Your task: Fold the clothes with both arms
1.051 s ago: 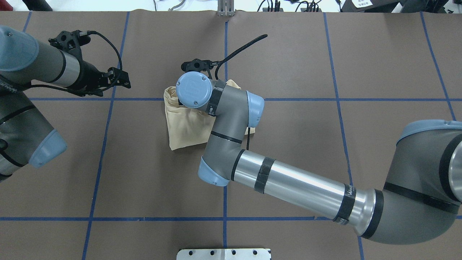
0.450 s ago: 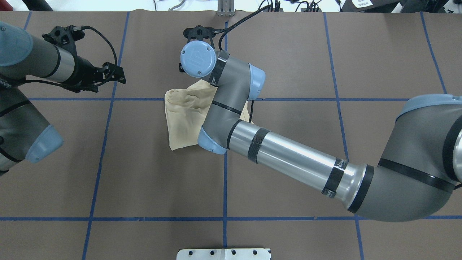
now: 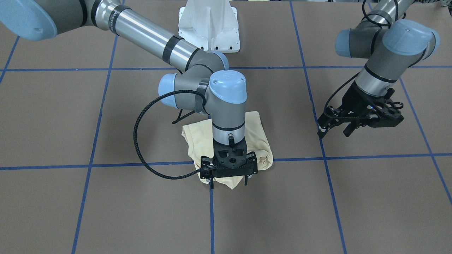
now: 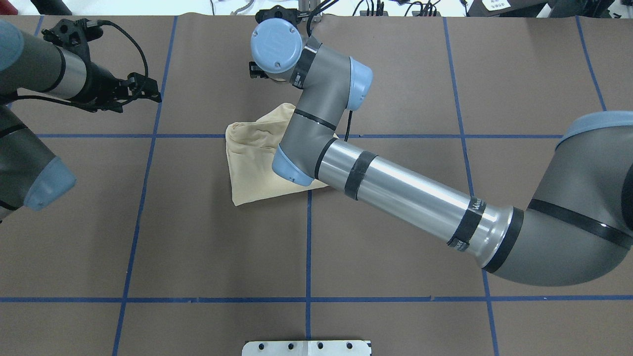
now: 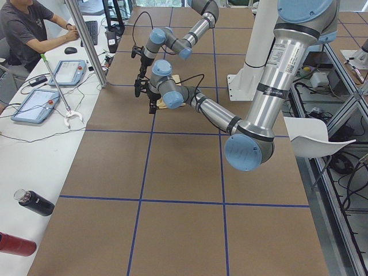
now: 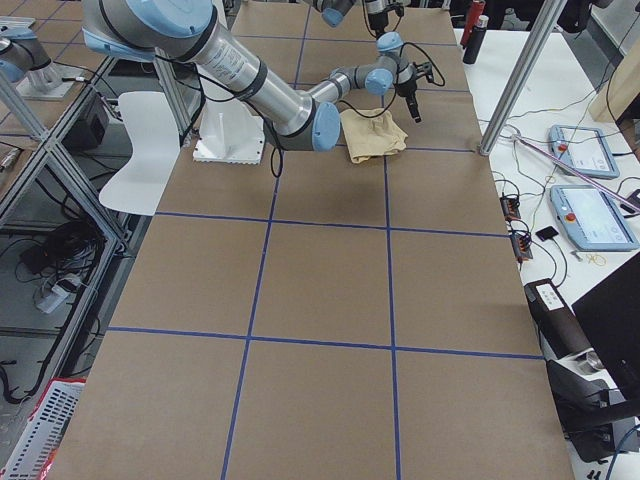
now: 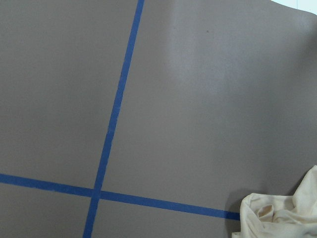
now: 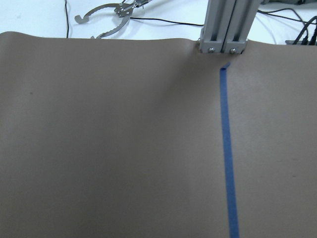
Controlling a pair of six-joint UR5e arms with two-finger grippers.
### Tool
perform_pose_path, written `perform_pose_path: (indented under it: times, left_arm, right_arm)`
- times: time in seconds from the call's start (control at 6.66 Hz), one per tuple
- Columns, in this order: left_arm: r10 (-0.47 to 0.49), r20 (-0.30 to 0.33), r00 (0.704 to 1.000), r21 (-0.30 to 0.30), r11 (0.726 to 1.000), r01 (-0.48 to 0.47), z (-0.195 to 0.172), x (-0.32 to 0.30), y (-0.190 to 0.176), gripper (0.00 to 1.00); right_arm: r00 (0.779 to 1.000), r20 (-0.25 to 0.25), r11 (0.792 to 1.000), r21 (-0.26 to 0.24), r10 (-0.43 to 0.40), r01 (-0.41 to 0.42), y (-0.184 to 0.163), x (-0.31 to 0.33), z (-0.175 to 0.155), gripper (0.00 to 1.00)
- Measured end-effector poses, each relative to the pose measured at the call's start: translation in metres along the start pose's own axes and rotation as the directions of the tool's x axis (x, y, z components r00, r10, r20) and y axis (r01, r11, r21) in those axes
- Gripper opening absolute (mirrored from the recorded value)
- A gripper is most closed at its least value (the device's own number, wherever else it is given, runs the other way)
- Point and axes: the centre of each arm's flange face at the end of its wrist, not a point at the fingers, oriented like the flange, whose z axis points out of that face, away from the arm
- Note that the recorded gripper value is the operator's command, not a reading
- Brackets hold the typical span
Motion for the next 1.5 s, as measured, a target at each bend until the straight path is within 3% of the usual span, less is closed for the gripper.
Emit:
perform_pose_path:
  times: [0.15, 0.45, 0.75, 0.9, 1.2, 1.5]
  left_arm:
    - [0.065, 0.013, 0.998, 0.016, 0.998, -0.065, -0.014, -0.024, -0.012, 1.0]
    - [0.117, 0.04, 0.992, 0.082, 0.989, -0.12, -0.048, -0.064, -0.043, 1.0]
    - [0.178, 0.026, 0.984, 0.146, 0.973, -0.18, -0.064, -0.083, -0.052, 1.0]
    - [0.188, 0.023, 0.982, 0.165, 0.968, -0.19, -0.067, -0.099, -0.049, 1.0]
    - [0.184, 0.039, 0.982, 0.157, 0.969, -0.188, -0.064, -0.123, -0.045, 1.0]
    - [0.289, 0.103, 0.952, 0.123, 0.946, -0.3, -0.072, -0.164, -0.039, 1.0]
  right_arm:
    - [0.999, -0.031, 0.998, -0.06, 0.008, -0.01, -0.028, 0.032, -0.027, 0.99]
    - [0.998, -0.028, 0.985, -0.161, 0.051, -0.055, -0.068, 0.121, -0.06, 0.99]
    - [0.996, -0.003, 0.978, -0.192, 0.085, -0.084, -0.071, 0.26, -0.075, 1.0]
    - [0.999, 0.003, 0.979, -0.201, 0.044, -0.042, -0.066, 0.331, -0.075, 1.0]
    - [1.0, -0.017, 0.972, -0.235, 0.011, -0.015, -0.064, 0.46, -0.074, 1.0]
    - [0.999, -0.044, 0.964, -0.265, 0.007, -0.018, -0.054, 0.572, -0.083, 1.0]
